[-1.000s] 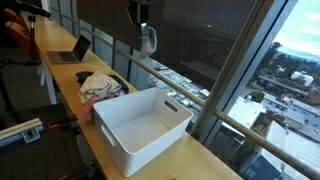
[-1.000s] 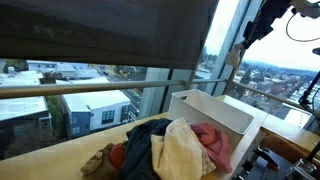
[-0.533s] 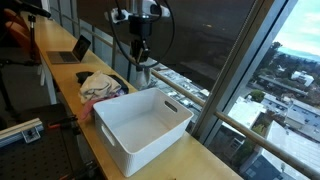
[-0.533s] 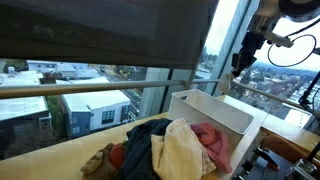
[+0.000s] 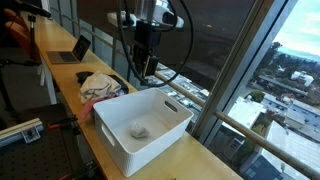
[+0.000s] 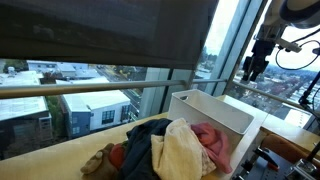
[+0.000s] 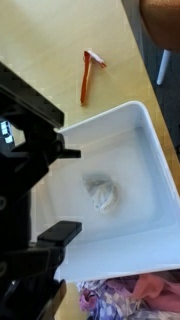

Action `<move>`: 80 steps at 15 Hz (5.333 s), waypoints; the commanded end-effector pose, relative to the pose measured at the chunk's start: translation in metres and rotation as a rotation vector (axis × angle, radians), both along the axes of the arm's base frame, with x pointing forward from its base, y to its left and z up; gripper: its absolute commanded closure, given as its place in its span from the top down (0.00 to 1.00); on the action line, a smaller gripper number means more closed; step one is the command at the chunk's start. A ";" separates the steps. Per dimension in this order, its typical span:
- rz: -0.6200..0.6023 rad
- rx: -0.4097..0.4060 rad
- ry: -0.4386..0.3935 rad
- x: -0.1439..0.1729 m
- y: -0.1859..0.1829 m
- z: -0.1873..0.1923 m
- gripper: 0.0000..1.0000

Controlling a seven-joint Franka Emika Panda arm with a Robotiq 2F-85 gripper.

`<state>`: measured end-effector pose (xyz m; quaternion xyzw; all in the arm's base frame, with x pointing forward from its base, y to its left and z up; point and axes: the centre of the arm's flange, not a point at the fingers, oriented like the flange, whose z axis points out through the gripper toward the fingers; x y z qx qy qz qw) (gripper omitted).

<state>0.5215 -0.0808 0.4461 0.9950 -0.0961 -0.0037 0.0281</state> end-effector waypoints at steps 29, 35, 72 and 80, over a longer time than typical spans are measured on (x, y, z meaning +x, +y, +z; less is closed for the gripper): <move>0.448 0.020 -0.115 0.031 0.354 -0.165 1.00; 0.484 0.027 -0.080 0.066 0.420 -0.231 1.00; 0.364 0.013 -0.084 -0.056 0.336 -0.112 0.00; 0.205 -0.025 -0.309 -0.030 0.241 0.064 0.00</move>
